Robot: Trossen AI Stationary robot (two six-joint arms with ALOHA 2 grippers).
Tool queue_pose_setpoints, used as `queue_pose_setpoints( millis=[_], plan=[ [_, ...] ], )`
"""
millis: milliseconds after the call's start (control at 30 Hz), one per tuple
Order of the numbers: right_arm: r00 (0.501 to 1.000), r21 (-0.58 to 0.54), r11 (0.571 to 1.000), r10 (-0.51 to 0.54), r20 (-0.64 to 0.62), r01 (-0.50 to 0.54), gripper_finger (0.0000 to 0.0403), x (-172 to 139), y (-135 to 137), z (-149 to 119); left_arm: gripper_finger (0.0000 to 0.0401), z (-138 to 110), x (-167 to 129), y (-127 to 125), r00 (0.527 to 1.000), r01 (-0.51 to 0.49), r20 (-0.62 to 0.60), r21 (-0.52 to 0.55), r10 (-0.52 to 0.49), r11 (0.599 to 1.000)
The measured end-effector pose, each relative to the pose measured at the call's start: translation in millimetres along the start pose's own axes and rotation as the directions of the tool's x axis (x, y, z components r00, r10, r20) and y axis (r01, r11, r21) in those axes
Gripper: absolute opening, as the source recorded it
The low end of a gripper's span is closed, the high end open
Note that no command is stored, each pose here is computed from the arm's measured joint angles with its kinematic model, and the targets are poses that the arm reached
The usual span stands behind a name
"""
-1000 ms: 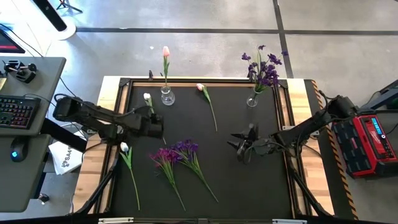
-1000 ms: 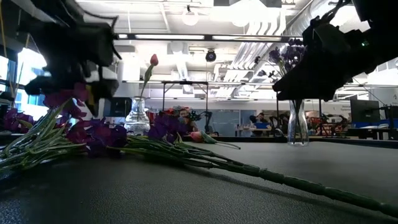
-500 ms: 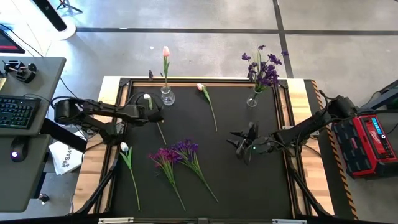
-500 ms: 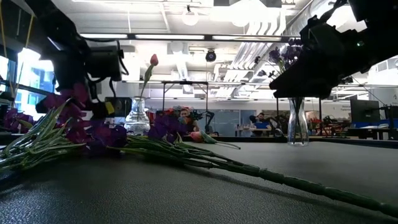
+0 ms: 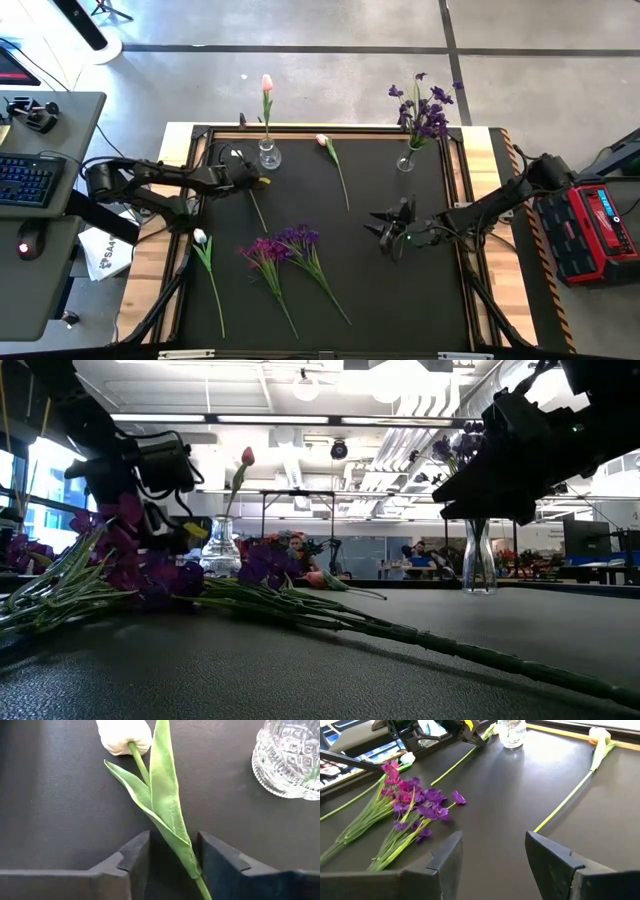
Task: Sort flowers into vase by color
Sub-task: Put the top white tulip into the left transparent vase
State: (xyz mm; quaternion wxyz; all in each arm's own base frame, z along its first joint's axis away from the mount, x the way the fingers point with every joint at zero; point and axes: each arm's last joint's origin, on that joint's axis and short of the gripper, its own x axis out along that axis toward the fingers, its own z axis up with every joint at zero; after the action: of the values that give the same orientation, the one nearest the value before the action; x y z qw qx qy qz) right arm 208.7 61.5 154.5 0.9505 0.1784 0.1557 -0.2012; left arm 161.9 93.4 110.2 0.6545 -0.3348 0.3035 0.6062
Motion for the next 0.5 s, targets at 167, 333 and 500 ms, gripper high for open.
queue_pose_setpoints(
  millis=[167, 333, 500],
  plan=[
    [1.000, -0.004, 1.000, 0.019, -0.007, -0.019, 0.0199, -2.2, 2.8, -1.8, 0.0067, 2.1, 1.1, -0.7, 1.000, 0.008, 0.014, 0.032, -0.008, 0.999],
    [0.999, 0.013, 0.999, 0.043, 0.011, -0.043, 0.0199, -4.9, 6.1, -0.1, 0.0008, 9.4, 0.3, -2.2, 1.000, 0.021, 0.011, 0.114, -0.023, 0.993],
    [0.990, 0.009, 0.991, 0.129, 0.061, -0.130, 0.0199, -20.3, 15.2, 9.6, 0.0009, 25.0, -17.0, -11.3, 0.992, 0.090, 0.079, 0.149, -0.102, 0.985]
  ],
)
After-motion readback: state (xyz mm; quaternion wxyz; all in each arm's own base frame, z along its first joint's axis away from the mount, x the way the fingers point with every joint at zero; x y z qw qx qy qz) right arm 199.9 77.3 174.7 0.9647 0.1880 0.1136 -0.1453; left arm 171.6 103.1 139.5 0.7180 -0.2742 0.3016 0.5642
